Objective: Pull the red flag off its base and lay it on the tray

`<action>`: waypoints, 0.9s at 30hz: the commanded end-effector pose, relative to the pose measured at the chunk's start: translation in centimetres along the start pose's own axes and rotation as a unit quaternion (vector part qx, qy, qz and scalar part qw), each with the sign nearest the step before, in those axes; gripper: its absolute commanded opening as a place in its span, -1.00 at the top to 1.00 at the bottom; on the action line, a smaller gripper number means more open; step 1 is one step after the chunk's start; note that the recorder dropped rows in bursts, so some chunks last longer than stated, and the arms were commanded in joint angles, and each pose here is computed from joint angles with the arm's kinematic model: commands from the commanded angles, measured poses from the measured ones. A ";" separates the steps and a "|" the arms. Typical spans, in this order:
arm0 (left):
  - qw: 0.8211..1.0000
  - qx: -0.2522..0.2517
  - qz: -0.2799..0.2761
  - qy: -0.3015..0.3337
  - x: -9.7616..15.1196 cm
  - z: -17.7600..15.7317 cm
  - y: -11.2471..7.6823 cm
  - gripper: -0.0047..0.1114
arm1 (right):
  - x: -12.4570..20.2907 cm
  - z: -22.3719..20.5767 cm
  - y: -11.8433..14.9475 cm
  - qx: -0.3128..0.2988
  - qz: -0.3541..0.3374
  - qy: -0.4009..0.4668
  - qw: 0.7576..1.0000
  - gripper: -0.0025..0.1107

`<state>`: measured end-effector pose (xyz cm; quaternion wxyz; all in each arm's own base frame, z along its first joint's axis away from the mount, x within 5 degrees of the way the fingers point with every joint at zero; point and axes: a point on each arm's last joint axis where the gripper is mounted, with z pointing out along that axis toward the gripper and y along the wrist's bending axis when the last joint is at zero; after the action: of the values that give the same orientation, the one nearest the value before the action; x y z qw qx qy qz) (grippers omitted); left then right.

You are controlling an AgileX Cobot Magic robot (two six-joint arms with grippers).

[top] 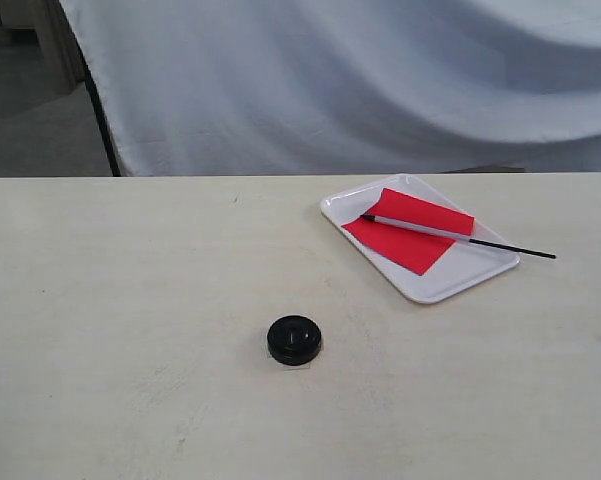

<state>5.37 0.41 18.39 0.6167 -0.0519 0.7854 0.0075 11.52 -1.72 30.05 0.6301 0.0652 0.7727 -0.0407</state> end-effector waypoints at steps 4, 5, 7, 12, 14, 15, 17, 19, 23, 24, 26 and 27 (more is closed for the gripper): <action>1.000 -0.002 0.001 -0.002 0.0 0.0 0.0 0.92 | 1.7 -6.1 0.0 -0.009 0.017 -0.201 0.979 0.96; 1.000 -0.002 0.001 -0.002 0.0 0.0 0.0 0.92 | 1.8 -6.8 0.0 -0.010 0.017 -0.219 0.976 0.96; 1.000 -0.002 0.001 -0.002 0.0 0.0 0.0 0.92 | 2.0 -7.8 0.0 -0.021 0.017 -0.246 0.969 0.96; 1.000 -0.002 0.004 -0.002 0.0 0.0 0.0 0.92 | 2.0 -8.4 0.4 -0.074 0.020 -0.248 0.966 0.96; 1.000 -0.002 0.004 -0.002 0.0 0.0 0.0 0.92 | 1.7 -8.5 0.5 -0.102 0.022 -0.250 0.963 0.96; 1.000 -0.002 0.004 -0.002 0.0 0.0 0.0 0.92 | 1.7 -8.6 0.6 -0.116 0.022 -0.250 0.961 0.96; 1.000 -0.002 0.004 -0.002 0.0 0.0 0.0 0.92 | 1.7 -8.6 0.6 -0.123 0.026 -0.248 0.960 0.96; 1.000 -0.002 0.004 -0.002 0.0 0.0 0.0 0.92 | 2.8 -8.1 0.8 -0.134 0.063 -0.185 0.972 0.96; 1.000 -0.002 0.004 -0.002 0.0 0.0 0.0 0.92 | 6.7 -5.7 1.0 -0.127 0.055 -0.152 0.979 0.96; 1.000 -0.002 0.004 -0.002 0.0 0.0 0.0 0.92 | 7.8 -5.2 1.0 -0.126 0.055 -0.145 0.980 0.96; 1.000 -0.002 0.004 -0.002 0.0 0.0 0.0 0.92 | 9.3 -4.5 1.1 -0.124 0.054 -0.136 0.982 0.96; 1.000 -0.002 0.004 -0.002 0.0 0.0 0.0 0.92 | 9.8 -4.3 1.1 -0.123 0.054 -0.135 0.982 0.96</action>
<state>5.37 0.41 18.39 0.6167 -0.0519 0.7854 0.0075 5.35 0.42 22.72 0.7323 0.0212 0.6761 0.0786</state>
